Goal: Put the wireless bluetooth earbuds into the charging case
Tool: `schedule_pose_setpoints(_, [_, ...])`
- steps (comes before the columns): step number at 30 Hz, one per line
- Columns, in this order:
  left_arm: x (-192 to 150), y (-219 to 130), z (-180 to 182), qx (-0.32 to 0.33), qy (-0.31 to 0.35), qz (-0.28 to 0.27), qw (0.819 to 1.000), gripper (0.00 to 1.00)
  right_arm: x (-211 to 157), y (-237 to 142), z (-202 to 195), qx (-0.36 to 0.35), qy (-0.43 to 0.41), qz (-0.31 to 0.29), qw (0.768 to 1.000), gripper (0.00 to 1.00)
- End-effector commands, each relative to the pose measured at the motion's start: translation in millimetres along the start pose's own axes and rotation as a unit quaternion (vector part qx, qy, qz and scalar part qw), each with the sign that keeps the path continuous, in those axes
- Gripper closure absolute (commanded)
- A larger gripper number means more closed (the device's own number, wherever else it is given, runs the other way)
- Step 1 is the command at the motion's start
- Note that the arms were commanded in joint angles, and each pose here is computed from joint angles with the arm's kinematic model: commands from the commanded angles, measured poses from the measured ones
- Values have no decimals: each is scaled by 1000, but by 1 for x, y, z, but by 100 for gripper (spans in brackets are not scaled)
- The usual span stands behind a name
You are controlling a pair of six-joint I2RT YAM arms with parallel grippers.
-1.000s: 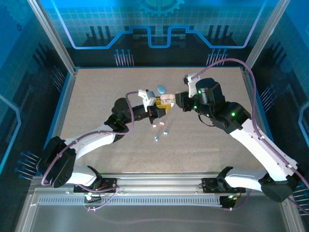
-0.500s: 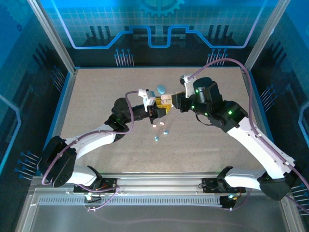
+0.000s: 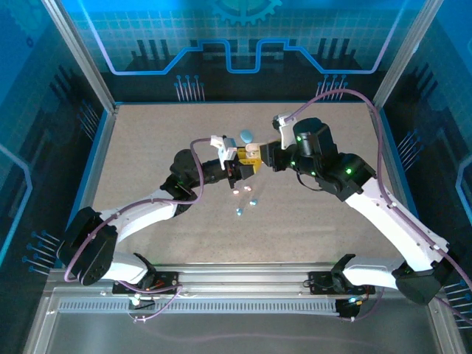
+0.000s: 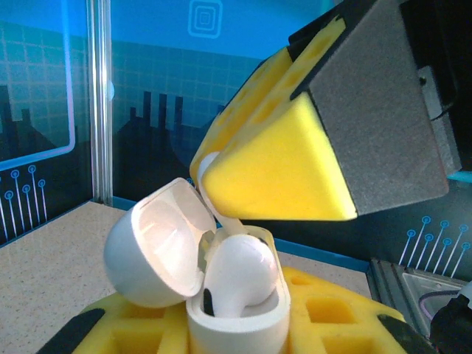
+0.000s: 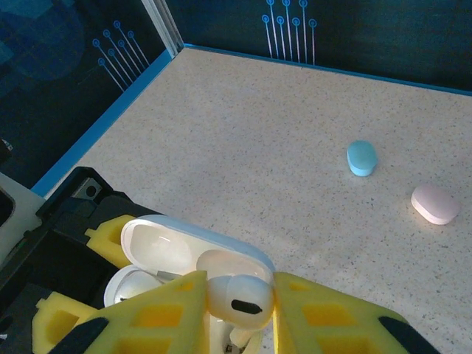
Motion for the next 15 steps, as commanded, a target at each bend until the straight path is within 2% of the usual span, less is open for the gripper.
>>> schedule_pose_setpoints(1, [16,3,-2,-3,19,-30,999,78,-2,-4,4,15,-8,-4,1000,74])
schedule_pose_setpoints(15, [19,0,0,12,32,-41,999,79,-21,-2,8,43,-22,36,998,70])
Point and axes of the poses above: each hand's point on the last joint's axis, 136 mm out from that joint toward the fingers, its own y axis out along the fingers, its own z axis along the line the jaws close on, x = y × z, the point moved 4 cm from there along -y, back along the fingers, and after that the axes turned 1 degree about y, right-handed, at the moved point
